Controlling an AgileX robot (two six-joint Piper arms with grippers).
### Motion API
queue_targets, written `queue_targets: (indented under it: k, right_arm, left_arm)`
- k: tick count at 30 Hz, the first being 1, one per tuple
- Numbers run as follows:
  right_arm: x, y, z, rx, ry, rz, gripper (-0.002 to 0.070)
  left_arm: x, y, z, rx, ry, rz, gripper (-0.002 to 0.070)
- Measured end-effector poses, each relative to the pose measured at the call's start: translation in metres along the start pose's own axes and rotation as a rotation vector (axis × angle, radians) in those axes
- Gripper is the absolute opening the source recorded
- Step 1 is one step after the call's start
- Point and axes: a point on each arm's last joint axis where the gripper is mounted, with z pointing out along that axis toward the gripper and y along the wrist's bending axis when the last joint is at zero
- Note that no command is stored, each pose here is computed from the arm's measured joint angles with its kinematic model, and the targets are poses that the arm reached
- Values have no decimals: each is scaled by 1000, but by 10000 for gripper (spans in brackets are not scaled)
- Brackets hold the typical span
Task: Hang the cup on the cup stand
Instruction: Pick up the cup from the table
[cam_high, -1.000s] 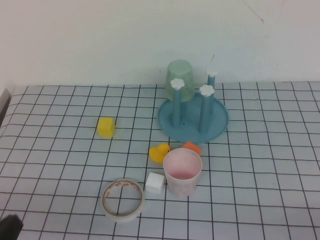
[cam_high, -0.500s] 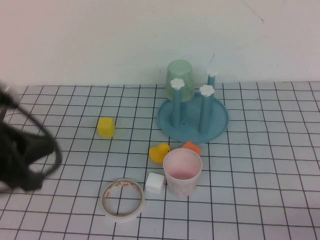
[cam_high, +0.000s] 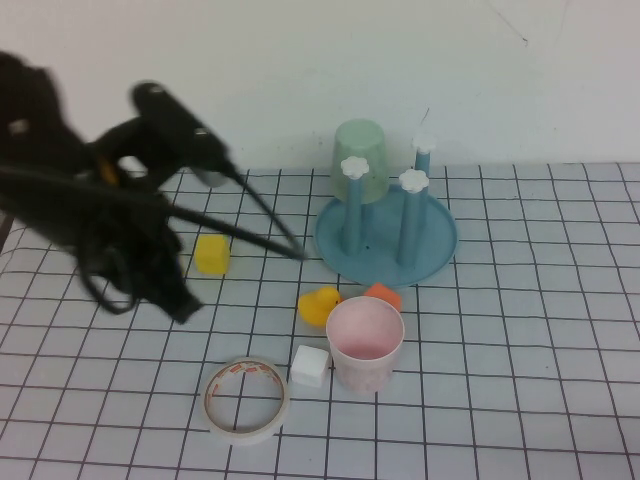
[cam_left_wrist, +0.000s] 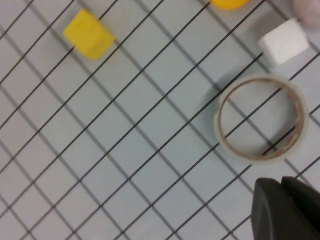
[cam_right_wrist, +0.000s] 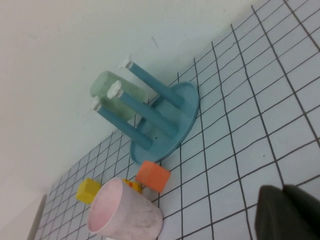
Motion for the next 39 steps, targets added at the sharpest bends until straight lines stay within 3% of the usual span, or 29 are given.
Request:
queue_targets:
  k: [4,7,9,10,13,16,18,26,33,37,39]
  right_arm:
    - [0,1,0,-16,4,-34,-1]
    - [1,3,0,-30,9,-61,-1]
    - [1,3,0,-36,8,-77,-1]
    - [1,3,0,-39,7,-80,-1]
    - [1,4,0,-40,7,-83,-1]
    - [1,4,0,-40,9,-87,-1]
    - [1,4,0,-40,9,-89,-1]
    - [3,4,0,-49,29,-103,-1]
    - [3,7,0,-80,26,-163,-1]
    - [3,8,0,-87,28,-179,-1]
    - [3,8,0,-90,27,-179,-1]
  left_arm:
    - [-28,-17,11,21,27,67,1]
    - [-45,-29,24,30,64,114,46]
    - [-55,-37,34,45,91,118,109]
    - [-65,-45,45,61,125,108,213]
    - [-79,-50,63,71,162,68,401]
    - [-92,-54,88,90,187,20,524]
    - [-99,-56,103,101,203,-15,553]
    - [-108,-66,169,141,248,-112,545]
    - [-108,-70,192,139,248,-145,529]
    - [-107,-70,198,140,257,-145,425]
    - [-107,-71,201,140,261,-144,316]
